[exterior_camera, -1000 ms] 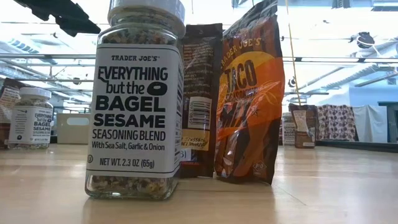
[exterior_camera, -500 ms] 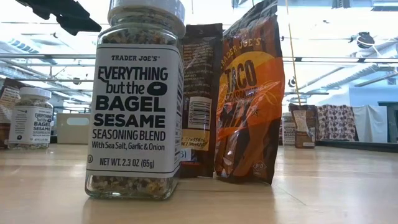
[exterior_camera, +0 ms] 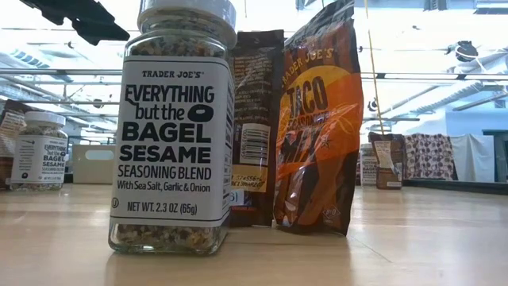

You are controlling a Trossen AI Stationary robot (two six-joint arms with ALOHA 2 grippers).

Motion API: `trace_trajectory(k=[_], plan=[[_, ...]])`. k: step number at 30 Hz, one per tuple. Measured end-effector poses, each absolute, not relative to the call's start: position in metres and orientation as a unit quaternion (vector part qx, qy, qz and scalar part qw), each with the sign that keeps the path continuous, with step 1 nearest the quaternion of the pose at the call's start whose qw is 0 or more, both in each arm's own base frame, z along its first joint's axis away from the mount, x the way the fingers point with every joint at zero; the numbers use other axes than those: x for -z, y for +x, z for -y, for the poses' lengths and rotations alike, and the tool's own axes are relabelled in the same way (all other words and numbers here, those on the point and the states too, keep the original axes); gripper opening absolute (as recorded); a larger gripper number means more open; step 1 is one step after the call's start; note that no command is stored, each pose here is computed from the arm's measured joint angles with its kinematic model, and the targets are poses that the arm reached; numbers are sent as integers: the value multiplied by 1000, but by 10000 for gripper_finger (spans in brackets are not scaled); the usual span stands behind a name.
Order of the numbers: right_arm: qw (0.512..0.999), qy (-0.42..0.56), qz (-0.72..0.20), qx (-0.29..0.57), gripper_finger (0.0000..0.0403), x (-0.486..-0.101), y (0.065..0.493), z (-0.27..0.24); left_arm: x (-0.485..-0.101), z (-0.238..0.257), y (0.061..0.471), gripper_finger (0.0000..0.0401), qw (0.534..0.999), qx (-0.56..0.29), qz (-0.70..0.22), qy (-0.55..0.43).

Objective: Sort spices by type
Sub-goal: Put the brown seasoning bottle into the bottom right white bin

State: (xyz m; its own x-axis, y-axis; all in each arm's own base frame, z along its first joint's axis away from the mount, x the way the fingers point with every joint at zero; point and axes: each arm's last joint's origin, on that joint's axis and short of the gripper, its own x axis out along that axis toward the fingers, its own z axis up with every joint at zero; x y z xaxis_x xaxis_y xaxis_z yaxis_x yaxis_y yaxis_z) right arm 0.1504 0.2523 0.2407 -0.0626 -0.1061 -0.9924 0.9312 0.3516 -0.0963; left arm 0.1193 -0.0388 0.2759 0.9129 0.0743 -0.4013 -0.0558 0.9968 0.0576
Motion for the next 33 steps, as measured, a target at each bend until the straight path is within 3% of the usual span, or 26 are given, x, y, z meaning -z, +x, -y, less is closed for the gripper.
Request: trace_trajectory(k=[15, 25, 33], plan=[[606, 303, -604, 419, 256, -222, 152, -264, -276, 39, 119, 237, 978, -33, -204, 22], [608, 295, -613, 409, 301, -222, 152, -264, -276, 39, 119, 237, 978, -33, -204, 21], [615, 286, -622, 392, 313, -221, 152, -266, -276, 39, 119, 237, 978, -33, -204, 21]])
